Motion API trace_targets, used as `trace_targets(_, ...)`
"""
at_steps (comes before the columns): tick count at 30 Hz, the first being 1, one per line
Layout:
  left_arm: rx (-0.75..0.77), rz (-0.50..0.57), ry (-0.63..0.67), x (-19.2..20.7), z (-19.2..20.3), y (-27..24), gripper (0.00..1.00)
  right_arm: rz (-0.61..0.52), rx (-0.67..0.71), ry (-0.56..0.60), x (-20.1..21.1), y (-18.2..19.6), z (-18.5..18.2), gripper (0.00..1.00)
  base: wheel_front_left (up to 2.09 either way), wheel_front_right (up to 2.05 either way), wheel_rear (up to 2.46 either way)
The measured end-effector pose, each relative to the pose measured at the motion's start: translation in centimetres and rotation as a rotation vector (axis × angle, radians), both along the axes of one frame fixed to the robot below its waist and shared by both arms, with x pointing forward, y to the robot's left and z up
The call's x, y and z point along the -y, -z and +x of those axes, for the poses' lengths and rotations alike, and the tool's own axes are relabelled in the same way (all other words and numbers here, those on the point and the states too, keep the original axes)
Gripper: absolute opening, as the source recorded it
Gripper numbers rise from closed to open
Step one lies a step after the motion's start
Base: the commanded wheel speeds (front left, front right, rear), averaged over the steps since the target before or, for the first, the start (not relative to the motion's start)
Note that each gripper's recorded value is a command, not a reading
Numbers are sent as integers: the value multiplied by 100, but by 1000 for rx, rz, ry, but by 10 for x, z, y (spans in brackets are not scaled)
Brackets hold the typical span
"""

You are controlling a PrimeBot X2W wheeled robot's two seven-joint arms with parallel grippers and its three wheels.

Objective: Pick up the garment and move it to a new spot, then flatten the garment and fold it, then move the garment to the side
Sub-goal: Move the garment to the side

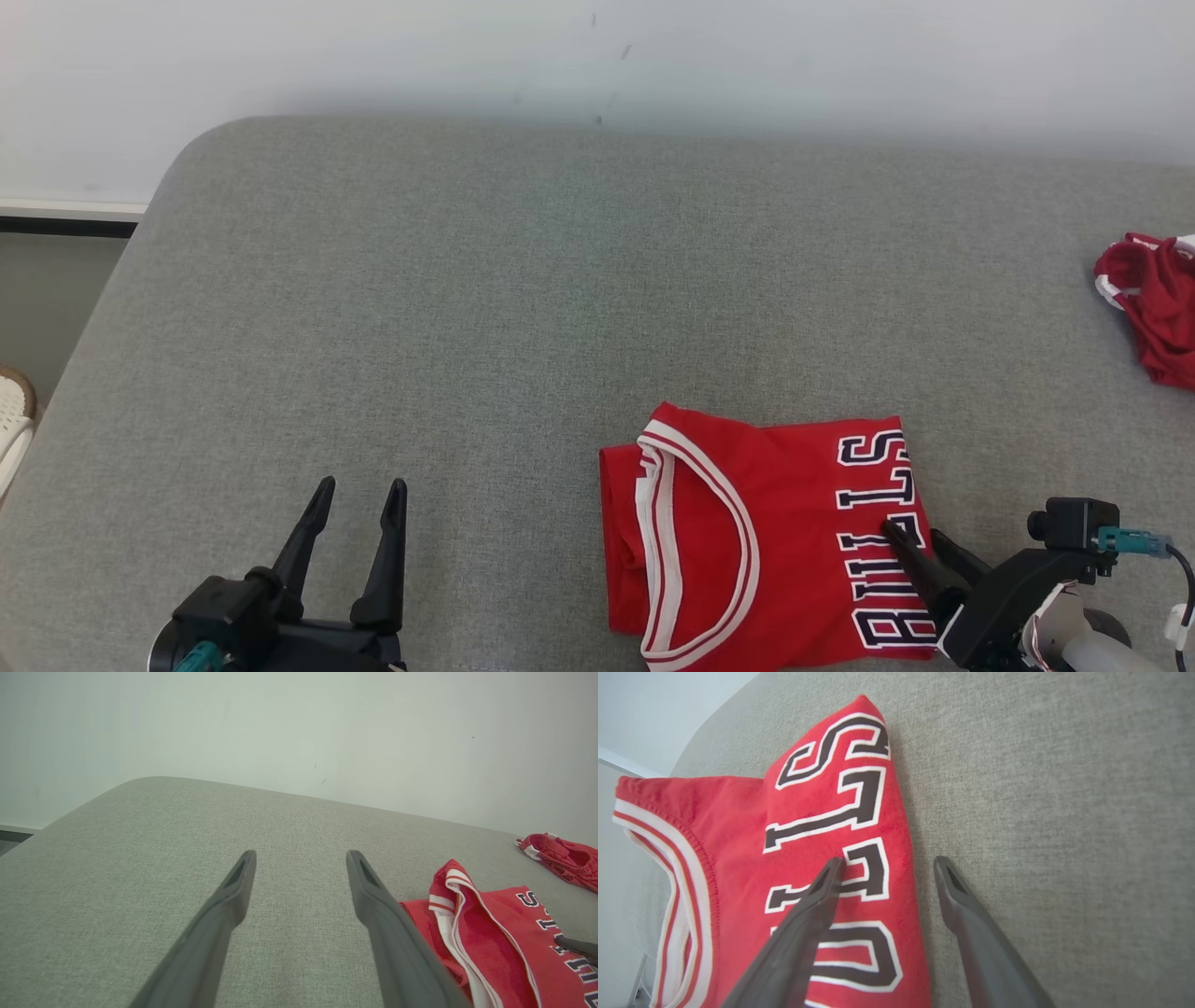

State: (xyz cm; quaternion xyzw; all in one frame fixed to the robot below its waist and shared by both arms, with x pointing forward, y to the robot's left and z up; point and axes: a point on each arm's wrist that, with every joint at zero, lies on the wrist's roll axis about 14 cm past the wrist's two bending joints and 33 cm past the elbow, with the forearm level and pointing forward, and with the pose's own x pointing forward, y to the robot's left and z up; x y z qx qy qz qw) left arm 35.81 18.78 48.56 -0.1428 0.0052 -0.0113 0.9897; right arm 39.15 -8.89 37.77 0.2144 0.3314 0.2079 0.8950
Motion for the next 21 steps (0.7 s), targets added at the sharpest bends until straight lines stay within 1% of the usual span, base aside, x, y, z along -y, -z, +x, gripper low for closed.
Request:
trace_targets(10,-4,7,6,1,0,2,100,5,-38,2,-4,7,-1,100,0,0,0)
trace_targets(11,-3,7,6,1,1,1,100,11,-41,4,-6,7,-1,95,0,0,0)
trace_targets(12,-2,8,6,1,1,1,100,16,-45,3,-7,7,-1,39,0,0,0)
trace_targets(13,-1,8,7,1,1,1,100,16,-48,2,-8,7,-1,10,0,0,0)
trace_targets(14,-1,8,7,1,1,1,100,16,-49,0,-9,7,0,0,0,0,0)
trace_targets(21,-1,8,6,1,1,1,100,20,-43,-13,-14,4,1,0,0,0,0)
